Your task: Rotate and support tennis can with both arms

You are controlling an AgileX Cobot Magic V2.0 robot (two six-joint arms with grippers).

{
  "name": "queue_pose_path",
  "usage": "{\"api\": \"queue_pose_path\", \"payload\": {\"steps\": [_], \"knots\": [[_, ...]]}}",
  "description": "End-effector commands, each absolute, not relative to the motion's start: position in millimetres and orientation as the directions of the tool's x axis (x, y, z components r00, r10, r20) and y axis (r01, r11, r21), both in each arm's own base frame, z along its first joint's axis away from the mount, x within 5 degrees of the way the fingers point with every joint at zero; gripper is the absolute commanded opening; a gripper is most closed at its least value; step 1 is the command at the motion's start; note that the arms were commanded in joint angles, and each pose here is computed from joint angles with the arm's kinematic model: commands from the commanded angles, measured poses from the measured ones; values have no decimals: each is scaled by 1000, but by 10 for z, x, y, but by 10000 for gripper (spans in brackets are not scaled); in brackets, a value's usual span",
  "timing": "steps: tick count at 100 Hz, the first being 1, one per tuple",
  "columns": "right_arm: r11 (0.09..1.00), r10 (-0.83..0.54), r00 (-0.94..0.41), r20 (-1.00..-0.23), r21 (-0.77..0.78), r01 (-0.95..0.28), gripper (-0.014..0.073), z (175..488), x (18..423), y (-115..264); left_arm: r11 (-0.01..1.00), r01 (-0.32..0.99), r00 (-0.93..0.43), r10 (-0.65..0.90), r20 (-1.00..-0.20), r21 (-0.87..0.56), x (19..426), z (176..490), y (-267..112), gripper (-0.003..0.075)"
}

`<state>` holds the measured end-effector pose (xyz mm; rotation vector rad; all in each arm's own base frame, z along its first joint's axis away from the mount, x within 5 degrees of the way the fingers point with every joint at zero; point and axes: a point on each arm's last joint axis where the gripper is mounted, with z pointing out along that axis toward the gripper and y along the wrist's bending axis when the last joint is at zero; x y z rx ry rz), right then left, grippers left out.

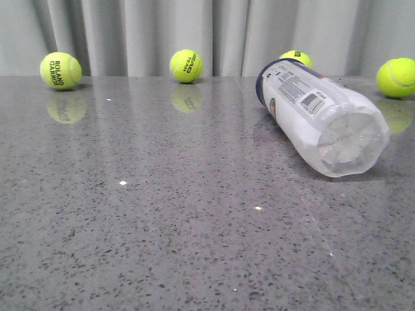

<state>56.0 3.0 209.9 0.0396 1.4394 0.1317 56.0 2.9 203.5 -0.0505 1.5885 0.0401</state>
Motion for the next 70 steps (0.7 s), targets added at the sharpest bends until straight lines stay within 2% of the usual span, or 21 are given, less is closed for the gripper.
{"api": "queue_pose_path", "payload": {"steps": [1, 12, 30, 41, 61, 70], "knots": [[992, 112, 280, -953, 94, -78, -66, 2300, 495, 27, 998, -56, 45, -20, -999, -23, 554, 1969, 30, -20], [991, 122, 204, -971, 110, -70, -66, 2407, 491, 23, 998, -56, 45, -20, -999, -23, 554, 1969, 30, -20], [993, 114, -82, -990, 116, -28, -66, 2665, 533, 17, 998, -56, 45, -20, -999, -23, 554, 1969, 30, -20], [993, 110, -193, -975, 114, -11, -66, 2861, 602, 17, 998, -56, 45, -20, -999, -23, 554, 1969, 30, -20], [994, 104, -318, -943, 108, 4, -61, 3115, 894, 29, 998, -56, 45, -20, -999, -23, 554, 1969, 30, -20], [994, 102, -373, -922, 105, 12, -6, 3201, 1026, 34, 998, -56, 45, -20, -999, -23, 554, 1969, 30, -20]]}}
